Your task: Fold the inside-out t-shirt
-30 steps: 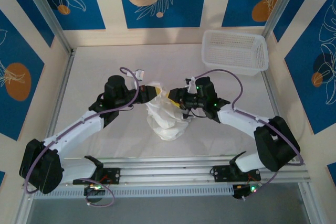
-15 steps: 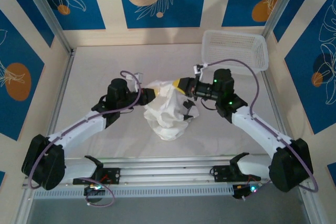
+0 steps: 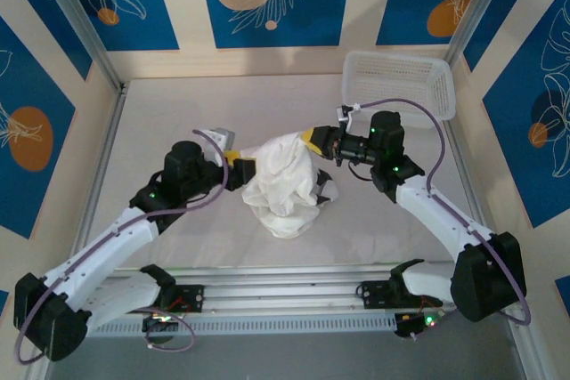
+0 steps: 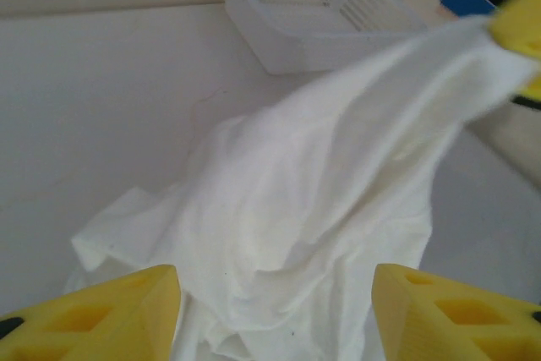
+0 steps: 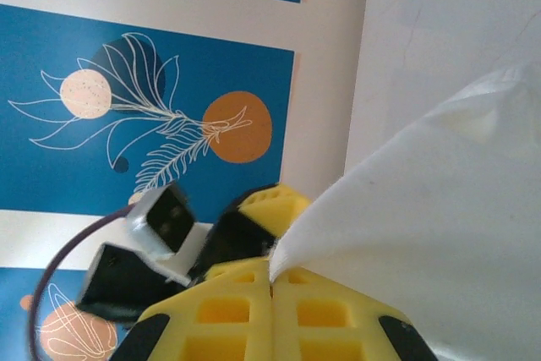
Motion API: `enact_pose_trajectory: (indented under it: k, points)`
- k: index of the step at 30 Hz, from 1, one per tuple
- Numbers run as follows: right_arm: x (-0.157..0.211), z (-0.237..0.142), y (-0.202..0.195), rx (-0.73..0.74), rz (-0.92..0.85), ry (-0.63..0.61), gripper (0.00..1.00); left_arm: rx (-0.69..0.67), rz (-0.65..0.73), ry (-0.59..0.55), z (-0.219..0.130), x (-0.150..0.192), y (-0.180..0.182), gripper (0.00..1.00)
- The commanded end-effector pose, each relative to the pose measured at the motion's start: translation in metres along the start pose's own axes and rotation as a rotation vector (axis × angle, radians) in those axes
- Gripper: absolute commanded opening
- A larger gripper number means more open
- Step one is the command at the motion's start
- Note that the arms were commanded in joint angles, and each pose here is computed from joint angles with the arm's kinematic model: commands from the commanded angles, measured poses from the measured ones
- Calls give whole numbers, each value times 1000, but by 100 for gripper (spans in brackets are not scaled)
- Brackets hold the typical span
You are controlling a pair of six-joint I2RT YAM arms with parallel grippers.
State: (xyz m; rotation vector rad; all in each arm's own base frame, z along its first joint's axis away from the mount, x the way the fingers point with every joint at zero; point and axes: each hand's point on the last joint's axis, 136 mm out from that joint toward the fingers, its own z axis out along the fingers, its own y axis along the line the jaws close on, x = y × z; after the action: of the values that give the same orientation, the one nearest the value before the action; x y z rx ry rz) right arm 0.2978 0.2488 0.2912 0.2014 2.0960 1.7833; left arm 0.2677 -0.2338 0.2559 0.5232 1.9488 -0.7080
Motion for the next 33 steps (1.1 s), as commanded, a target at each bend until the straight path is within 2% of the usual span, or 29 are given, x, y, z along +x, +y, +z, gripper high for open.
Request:
enact_pose_trajectory:
  k: [1, 4, 8, 12, 16, 18, 19, 21, 24, 27, 30, 32, 33]
  points:
    - [8, 4, 0, 4, -4, 49, 0, -79, 285, 105, 11, 15, -6, 60]
    - [12, 6, 4, 12, -35, 63, 0, -81, 357, 117, 32, 12, -9, 59]
    - [19, 10, 8, 22, -74, 93, 0, -179, 369, 165, 65, 6, 10, 55]
    - [26, 14, 12, 10, -84, 133, 0, -14, 347, 149, 93, 3, -15, 59]
    - [30, 16, 16, 4, -91, 151, 0, 27, 300, 146, 110, 2, -19, 58]
    - [31, 16, 16, 4, -94, 154, 0, 36, 270, 132, 114, 0, -19, 48]
    - [31, 16, 15, 8, -91, 152, 0, 40, 253, 123, 114, -2, -19, 37]
    - [26, 13, 8, 34, -64, 136, 0, 47, 211, 106, 110, -6, -18, 3]
    - [8, 0, -16, 86, 15, 63, 0, 111, 90, 70, 92, -19, -21, 0]
    - [-18, -20, -56, 151, 52, -20, 0, 315, -122, 90, 64, -31, -38, 0]
    - [-25, -21, -92, 247, 55, 41, 0, 503, -294, 144, 43, -41, -55, 0]
    - [-25, -16, -91, 251, 17, 95, 0, 586, -348, 187, 35, -42, -66, 0]
    - [-28, -15, -87, 245, 8, 98, 5, 605, -366, 206, 33, -41, -69, 0]
